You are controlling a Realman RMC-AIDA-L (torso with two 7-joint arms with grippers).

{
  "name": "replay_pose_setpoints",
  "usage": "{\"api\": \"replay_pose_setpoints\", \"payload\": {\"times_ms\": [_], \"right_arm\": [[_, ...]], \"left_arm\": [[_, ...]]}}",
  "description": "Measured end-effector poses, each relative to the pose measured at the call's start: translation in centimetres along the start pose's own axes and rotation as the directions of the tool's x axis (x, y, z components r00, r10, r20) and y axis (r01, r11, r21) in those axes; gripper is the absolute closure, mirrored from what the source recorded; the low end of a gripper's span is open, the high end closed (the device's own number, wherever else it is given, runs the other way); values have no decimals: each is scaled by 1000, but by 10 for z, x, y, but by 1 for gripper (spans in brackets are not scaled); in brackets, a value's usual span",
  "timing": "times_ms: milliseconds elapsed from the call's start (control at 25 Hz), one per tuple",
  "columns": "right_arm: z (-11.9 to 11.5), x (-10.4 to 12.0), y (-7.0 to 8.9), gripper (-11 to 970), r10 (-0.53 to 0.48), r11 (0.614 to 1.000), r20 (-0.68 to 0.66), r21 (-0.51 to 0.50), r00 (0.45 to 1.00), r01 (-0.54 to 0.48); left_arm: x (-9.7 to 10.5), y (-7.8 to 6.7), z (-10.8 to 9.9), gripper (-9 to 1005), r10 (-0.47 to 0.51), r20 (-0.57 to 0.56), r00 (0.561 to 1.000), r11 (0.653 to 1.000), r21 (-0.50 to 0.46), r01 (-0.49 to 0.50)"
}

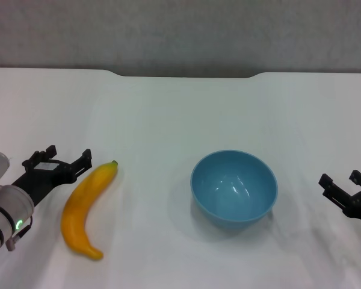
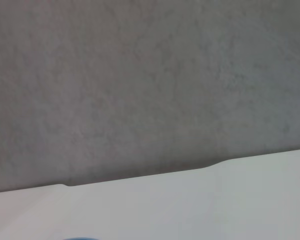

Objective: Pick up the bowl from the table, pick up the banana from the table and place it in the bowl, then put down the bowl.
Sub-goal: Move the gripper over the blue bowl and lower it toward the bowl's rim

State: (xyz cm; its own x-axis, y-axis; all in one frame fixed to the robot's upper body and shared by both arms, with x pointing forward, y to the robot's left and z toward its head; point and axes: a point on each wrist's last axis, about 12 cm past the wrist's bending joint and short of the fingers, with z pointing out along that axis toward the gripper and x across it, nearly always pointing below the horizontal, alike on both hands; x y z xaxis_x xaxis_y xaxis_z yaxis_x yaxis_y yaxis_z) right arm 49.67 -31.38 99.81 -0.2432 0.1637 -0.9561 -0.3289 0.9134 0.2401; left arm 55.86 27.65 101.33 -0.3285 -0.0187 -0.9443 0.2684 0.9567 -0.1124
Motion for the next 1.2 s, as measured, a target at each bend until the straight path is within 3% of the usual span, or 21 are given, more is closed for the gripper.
{"api": "replay_pose_setpoints", "payload": {"times_ms": [1200], "right_arm": [[6,-6,1,86,7,1000,7,-20,1000,-7]], "left_arm": [[-2,-2,-3,122,-35,26,999,999,10,34]]}}
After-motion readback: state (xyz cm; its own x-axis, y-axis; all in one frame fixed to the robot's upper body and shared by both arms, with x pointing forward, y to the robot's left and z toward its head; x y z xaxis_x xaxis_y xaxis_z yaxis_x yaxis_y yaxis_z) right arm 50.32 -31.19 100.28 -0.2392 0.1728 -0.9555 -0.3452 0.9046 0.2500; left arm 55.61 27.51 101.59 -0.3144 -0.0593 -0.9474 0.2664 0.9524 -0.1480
